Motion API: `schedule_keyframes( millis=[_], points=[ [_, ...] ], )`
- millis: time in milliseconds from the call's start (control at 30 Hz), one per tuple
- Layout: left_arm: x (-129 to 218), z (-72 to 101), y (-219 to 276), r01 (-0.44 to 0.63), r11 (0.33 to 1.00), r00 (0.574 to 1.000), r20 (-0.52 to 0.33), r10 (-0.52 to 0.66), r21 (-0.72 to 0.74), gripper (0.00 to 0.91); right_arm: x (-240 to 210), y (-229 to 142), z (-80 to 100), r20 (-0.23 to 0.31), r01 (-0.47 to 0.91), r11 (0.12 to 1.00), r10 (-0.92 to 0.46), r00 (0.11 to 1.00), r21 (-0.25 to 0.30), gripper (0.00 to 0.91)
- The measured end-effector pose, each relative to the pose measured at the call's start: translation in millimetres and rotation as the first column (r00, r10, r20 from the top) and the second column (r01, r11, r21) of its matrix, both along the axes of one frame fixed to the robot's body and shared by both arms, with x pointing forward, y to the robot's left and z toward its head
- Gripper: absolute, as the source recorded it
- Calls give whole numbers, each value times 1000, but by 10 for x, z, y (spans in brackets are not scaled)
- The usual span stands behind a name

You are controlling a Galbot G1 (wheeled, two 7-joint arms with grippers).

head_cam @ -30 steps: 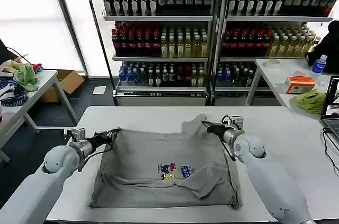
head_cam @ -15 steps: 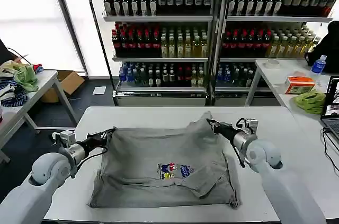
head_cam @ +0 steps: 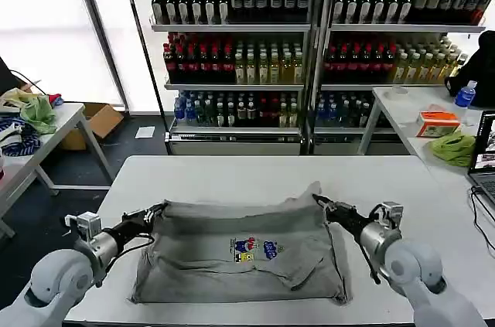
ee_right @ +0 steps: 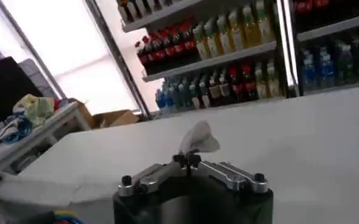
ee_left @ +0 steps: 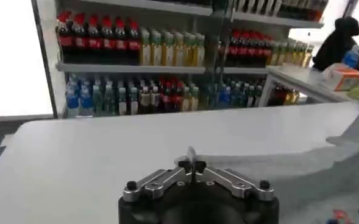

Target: Fold and organize the clothes.

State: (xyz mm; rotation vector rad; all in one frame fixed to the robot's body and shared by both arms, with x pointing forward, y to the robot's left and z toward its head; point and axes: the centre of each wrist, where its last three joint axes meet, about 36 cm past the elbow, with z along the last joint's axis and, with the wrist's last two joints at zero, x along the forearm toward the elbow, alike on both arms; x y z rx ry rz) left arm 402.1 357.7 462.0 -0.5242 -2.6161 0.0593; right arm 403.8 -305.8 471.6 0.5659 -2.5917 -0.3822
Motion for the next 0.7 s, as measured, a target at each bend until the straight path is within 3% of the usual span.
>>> schedule_keyframes(
  millis=[433,467,500,700],
  points=[
    [-604,-73,-124,10,1000,996,-87,-8,23,10,-712,-3,-167,-100,10,999,-14,995,-32,10],
    [-653,-94,-140,14,1000,995,-98,-12,24,81,-753,3,-182,-108,11,999,-15,994,-37,413],
    [-704,-117,-158,19,999,994,-108,-16,26,907,-799,12,-195,-114,11,999,-16,993,-41,907],
    [-893,-183,-224,30,998,989,-143,-21,63,907,-953,36,-192,-119,19,998,-27,993,-67,907]
  ],
)
